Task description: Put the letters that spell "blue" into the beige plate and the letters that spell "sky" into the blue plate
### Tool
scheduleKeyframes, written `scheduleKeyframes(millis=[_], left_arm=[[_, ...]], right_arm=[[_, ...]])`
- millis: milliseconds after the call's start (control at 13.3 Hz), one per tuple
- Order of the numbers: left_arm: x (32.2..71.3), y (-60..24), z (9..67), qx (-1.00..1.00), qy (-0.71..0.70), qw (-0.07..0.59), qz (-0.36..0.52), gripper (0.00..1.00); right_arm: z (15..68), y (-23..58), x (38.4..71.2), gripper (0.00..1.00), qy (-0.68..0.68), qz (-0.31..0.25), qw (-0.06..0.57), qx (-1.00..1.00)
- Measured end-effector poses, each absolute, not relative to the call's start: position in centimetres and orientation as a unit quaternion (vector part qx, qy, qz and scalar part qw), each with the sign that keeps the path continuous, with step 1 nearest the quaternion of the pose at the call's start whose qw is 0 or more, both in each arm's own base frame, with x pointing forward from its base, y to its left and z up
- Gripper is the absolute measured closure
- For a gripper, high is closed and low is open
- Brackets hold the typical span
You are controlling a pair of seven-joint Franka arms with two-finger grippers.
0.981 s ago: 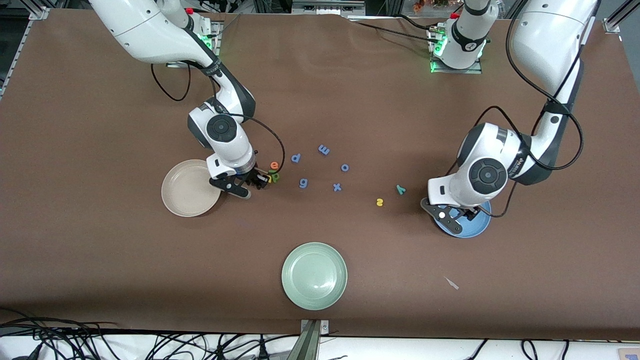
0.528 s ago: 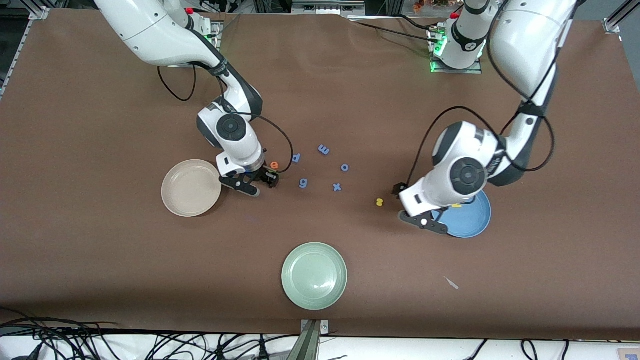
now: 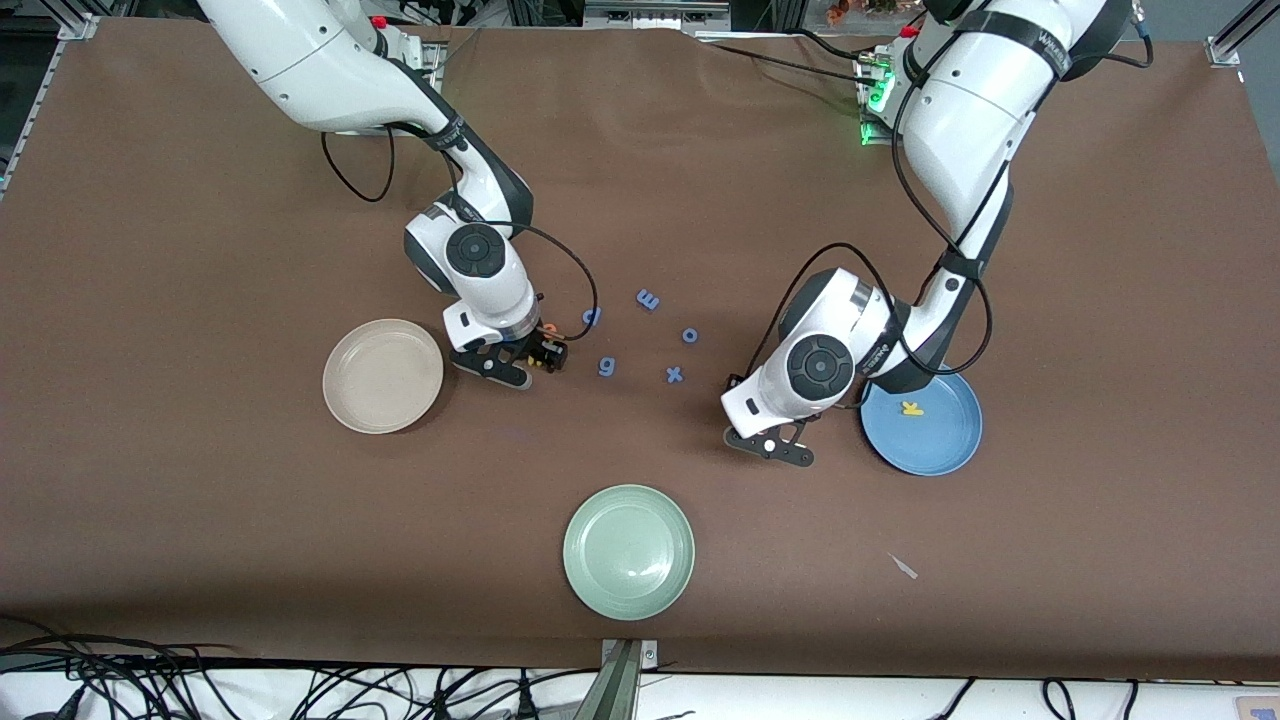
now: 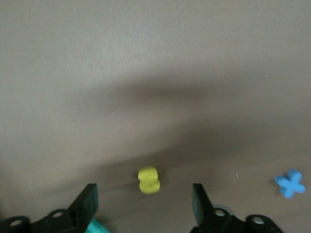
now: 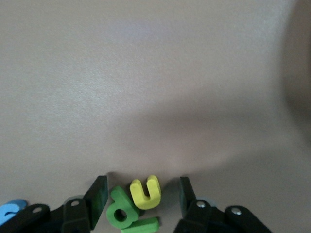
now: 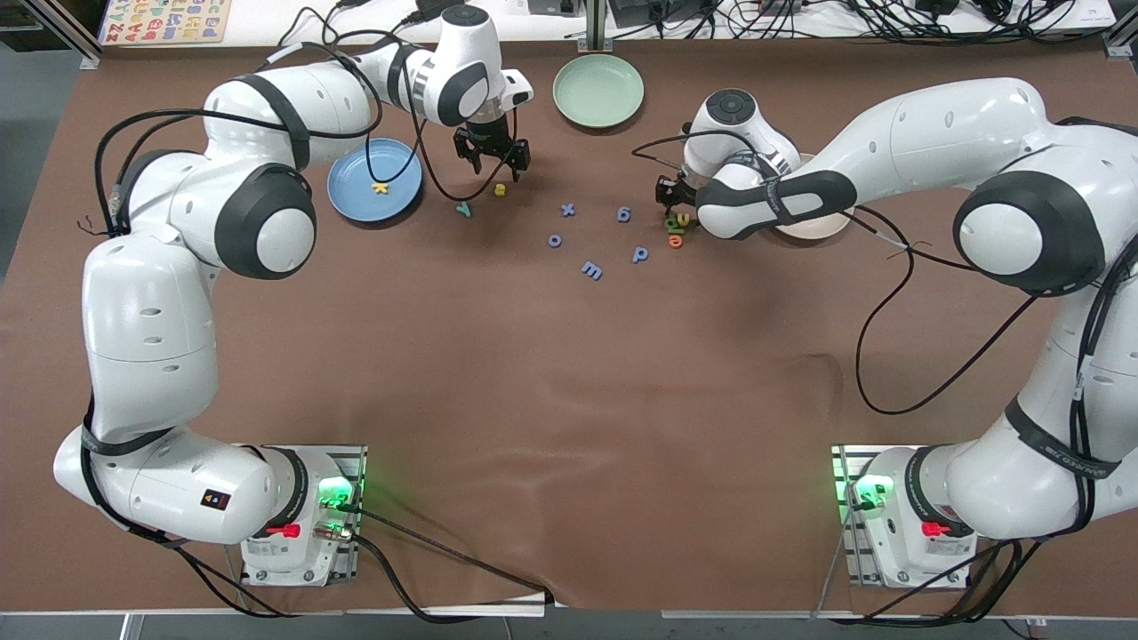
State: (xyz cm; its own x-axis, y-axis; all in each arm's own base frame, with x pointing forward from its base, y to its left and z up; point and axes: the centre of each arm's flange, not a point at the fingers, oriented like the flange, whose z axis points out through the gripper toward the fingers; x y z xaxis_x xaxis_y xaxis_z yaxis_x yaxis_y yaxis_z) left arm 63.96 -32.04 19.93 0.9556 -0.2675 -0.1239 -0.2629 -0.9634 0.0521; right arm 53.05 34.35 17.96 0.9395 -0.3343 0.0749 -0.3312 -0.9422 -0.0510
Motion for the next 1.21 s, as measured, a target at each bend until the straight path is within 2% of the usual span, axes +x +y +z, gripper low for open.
scheduleKeyframes(millis=[151, 226, 528, 679, 830, 1056, 1207], left_arm=[[63.7, -32.2, 18.6, 0.989, -0.130, 0.018, -0.070, 0.18], [63.5, -32.5, 18.2, 0.989, -0.127, 0.017, -0.072, 0.26], [62.9, -33.1, 17.2, 0.989, -0.122, 0.014, -0.079, 0.33], [63.1, -32.7, 17.2, 0.990, -0.120, 0.010, -0.079, 0.59], [63.3, -32.1, 17.4, 0.990, -0.116, 0.006, -0.082, 0.78], [63.5, -31.5, 18.2, 0.989, -0.112, -0.003, -0.094, 0.78], [64.1, -30.8, 21.2, 0.989, -0.108, -0.012, -0.099, 0.78]], right_arm=[[18.5, 34.4, 53.6, 0.31, 0.165, -0.045, 0.015, -0.985], [18.9, 34.5, 54.0, 0.31, 0.162, -0.047, 0.014, -0.986], [18.9, 34.2, 54.3, 0.27, 0.106, -0.055, 0.001, -0.993], [18.4, 34.0, 54.3, 0.26, 0.083, -0.064, -0.011, -0.994], [17.9, 34.0, 54.1, 0.25, 0.073, -0.065, -0.017, -0.995], [17.2, 34.0, 53.9, 0.25, 0.055, -0.069, -0.026, -0.996], [17.1, 34.0, 53.9, 0.25, 0.053, -0.071, -0.026, -0.996]])
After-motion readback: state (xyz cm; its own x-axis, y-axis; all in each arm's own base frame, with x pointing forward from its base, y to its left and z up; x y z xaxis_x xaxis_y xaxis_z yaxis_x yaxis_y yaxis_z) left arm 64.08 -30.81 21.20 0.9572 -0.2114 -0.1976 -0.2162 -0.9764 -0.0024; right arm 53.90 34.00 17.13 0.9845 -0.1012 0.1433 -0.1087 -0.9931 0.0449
